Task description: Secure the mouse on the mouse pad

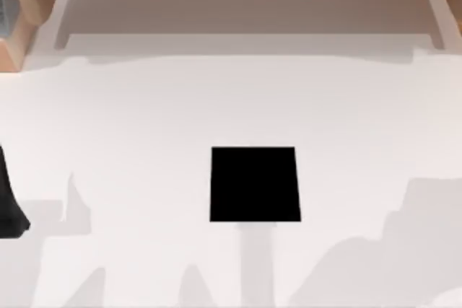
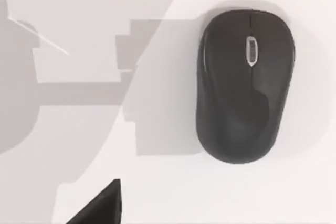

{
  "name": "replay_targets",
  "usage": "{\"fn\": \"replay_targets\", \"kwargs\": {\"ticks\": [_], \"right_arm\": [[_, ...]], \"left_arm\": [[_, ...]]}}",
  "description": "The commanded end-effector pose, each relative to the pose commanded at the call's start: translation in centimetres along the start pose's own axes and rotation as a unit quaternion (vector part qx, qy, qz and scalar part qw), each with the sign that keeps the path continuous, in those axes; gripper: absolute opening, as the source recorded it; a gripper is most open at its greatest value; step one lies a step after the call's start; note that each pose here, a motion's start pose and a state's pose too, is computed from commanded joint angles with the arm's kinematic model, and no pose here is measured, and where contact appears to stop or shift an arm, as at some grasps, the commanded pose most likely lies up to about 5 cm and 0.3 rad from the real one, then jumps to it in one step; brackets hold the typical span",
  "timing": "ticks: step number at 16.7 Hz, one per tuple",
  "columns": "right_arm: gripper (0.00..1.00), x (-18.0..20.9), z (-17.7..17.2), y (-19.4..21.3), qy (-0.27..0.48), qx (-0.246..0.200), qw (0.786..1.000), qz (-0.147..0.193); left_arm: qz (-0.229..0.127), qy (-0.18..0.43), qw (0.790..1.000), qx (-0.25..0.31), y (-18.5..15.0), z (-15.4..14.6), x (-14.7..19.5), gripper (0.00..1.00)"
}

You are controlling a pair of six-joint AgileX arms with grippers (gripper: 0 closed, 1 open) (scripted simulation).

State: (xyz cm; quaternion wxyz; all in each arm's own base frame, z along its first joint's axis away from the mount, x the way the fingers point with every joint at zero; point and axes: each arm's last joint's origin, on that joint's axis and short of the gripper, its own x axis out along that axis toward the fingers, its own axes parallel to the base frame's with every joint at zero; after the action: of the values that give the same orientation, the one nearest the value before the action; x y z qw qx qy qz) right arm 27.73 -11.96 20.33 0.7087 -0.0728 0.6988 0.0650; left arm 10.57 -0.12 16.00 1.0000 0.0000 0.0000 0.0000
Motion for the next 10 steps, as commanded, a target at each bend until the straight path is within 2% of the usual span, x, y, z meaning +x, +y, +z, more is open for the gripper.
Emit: {"fn": "replay_targets", "kwargs": {"ticks": [7, 10], "right_arm": [[1.00, 0.2, 0.3, -0.2, 0.006, -0.003, 1.000, 0.004], [1.00, 2.1, 0.4, -0.4, 0.008, -0.001, 1.000, 0.006]], "left_arm": [[0.000, 0.000, 1.000, 0.000, 0.0, 0.0, 0.0, 1.00], [0.000, 0.000, 1.000, 0.000, 0.0, 0.0, 0.0, 1.00]]}}
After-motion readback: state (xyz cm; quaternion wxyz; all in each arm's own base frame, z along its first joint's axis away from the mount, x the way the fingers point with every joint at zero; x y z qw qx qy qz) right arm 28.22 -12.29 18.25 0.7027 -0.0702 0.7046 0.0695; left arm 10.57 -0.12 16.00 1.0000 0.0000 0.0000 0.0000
